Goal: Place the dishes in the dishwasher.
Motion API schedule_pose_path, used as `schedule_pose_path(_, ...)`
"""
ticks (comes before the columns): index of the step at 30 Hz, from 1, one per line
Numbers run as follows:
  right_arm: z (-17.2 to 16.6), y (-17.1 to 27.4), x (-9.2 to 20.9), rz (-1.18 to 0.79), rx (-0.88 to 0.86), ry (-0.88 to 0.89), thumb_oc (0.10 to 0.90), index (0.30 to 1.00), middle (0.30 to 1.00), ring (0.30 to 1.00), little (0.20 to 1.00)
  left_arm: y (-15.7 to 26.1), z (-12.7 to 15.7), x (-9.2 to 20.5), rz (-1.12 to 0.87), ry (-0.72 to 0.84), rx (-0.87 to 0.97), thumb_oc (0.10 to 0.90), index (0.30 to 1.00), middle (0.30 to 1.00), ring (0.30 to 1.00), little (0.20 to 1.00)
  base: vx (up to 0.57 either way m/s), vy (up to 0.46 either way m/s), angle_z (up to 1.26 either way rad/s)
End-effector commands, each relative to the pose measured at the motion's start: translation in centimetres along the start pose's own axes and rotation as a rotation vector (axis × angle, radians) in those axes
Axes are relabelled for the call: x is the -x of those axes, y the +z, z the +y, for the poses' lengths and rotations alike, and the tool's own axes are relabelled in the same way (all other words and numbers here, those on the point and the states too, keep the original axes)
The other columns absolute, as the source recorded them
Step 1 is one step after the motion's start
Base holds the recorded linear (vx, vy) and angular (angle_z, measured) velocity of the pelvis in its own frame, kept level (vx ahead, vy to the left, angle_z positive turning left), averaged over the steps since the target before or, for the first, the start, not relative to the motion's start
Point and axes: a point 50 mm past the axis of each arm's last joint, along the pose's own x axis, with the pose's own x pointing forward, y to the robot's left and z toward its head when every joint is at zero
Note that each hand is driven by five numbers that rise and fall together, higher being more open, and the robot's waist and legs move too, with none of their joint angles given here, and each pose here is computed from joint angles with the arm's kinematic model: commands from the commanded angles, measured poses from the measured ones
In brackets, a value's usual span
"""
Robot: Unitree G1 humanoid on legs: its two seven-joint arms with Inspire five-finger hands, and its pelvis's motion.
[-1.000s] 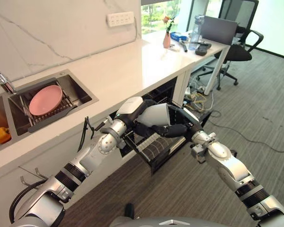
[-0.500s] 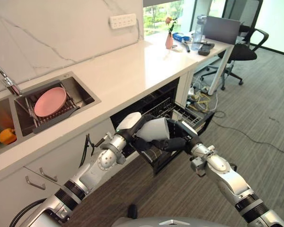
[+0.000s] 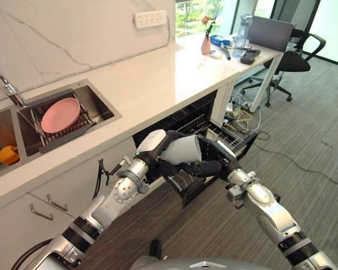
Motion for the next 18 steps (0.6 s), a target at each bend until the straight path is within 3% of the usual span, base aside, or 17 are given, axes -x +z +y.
schedule_pose_path(1, 3.0, 13.5, -0.9, -0.789, -0.153, 0.105, 0.400, 0.300, 0.300, 0.300, 0.300, 8.0, -1.9, -1.3, -0.423, -0.013, 0.168, 0.800, 0.900, 0.900, 0.900, 0.900, 0.00, 0.000, 0.00)
schedule_pose_path(18, -0.8, 13.0, 2.6, -0.914, -0.194, -0.120, 0.400, 0.300, 0.300, 0.300, 0.300, 3.5, -0.1, 1.1, -0.173, 0.232, 0.295, 0.800, 0.900, 0.900, 0.900, 0.900, 0.01, -0.009, 0.06)
